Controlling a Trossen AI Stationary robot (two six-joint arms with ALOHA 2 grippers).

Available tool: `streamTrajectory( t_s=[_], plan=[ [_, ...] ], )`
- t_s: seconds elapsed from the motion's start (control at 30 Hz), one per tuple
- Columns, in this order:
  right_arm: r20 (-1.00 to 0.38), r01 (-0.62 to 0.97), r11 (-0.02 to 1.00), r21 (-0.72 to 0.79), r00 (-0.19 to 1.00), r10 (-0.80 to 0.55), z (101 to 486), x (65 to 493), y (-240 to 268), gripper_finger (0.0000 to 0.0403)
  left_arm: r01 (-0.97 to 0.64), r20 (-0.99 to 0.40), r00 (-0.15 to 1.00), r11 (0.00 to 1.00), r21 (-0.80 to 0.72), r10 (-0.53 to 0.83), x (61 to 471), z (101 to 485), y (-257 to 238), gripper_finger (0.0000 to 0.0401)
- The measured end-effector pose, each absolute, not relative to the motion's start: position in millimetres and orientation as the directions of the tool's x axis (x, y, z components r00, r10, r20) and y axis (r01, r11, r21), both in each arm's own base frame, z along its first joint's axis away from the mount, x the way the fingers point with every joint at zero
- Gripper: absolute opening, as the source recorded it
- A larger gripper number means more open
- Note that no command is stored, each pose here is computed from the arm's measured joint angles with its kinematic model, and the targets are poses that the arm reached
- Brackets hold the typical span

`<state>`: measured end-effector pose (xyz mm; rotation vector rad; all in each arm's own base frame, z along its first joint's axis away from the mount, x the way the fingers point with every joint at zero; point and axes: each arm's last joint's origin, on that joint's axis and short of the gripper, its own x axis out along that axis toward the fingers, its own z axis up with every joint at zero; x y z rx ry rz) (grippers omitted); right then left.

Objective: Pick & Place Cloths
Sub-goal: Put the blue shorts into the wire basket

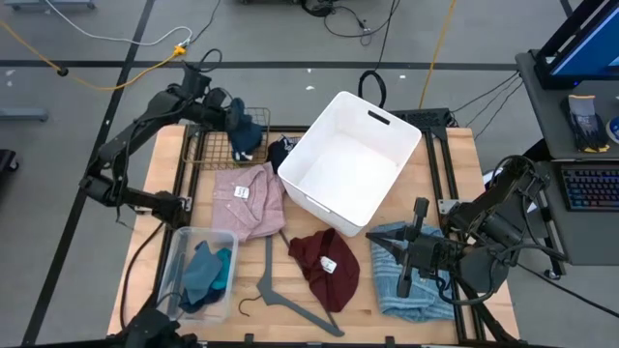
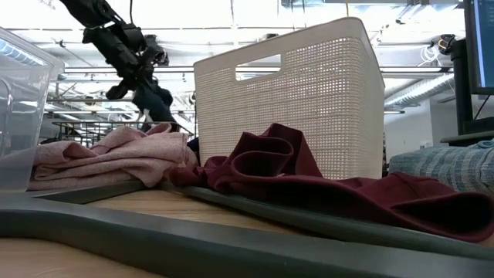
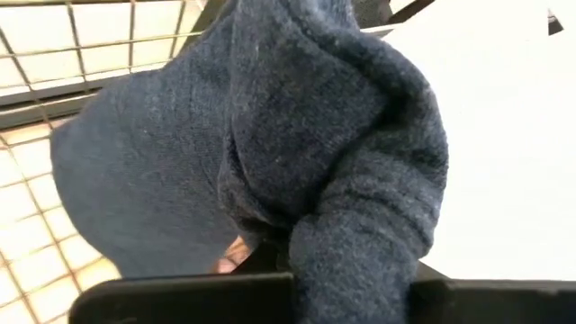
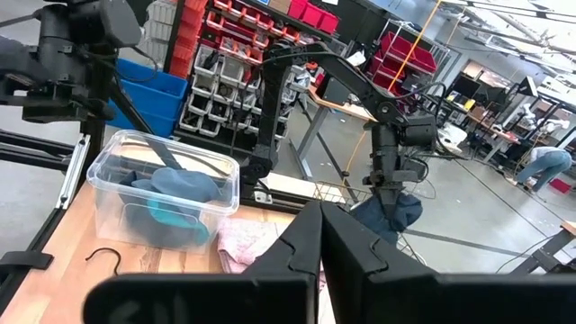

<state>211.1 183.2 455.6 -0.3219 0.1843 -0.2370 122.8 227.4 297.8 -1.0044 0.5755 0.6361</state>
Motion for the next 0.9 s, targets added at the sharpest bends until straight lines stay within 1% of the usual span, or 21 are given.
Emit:
streamTrajectory(
  t_s=[0.2, 0.3, 0.47, 0.57, 0.73, 0.9],
  plan=[
    [-0.141, 0.201, 0.922, -0.332, 0.956, -0.259, 456, 211, 183, 0.0, -0.705, -0.697, 0.687, 0.421, -0.571, 0.205, 124, 297, 226, 0.0019],
    [-0.14, 0.201, 0.922, -0.33, 0.956, -0.258, 456, 211, 183, 0.0, -0.69, -0.701, 0.694, 0.431, -0.581, 0.164, 124, 294, 226, 0.0019],
    [-0.14, 0.201, 0.923, -0.329, 0.956, -0.258, 456, 211, 183, 0.0, -0.694, -0.744, 0.664, 0.428, -0.579, 0.07, 131, 277, 229, 0.0019],
    [-0.139, 0.204, 0.926, -0.316, 0.956, -0.258, 456, 211, 183, 0.0, -0.702, -0.753, 0.656, 0.407, -0.585, 0.048, 135, 269, 234, 0.0019],
    [-0.137, 0.216, 0.927, -0.308, 0.954, -0.268, 456, 211, 183, 0.0, -0.73, -0.765, 0.641, 0.353, -0.585, 0.058, 130, 264, 241, 0.0019],
    [-0.133, 0.23, 0.923, -0.308, 0.95, -0.281, 456, 211, 183, 0.0, -0.811, -0.833, 0.548, 0.292, -0.506, 0.079, 120, 260, 241, 0.0019]
  ],
)
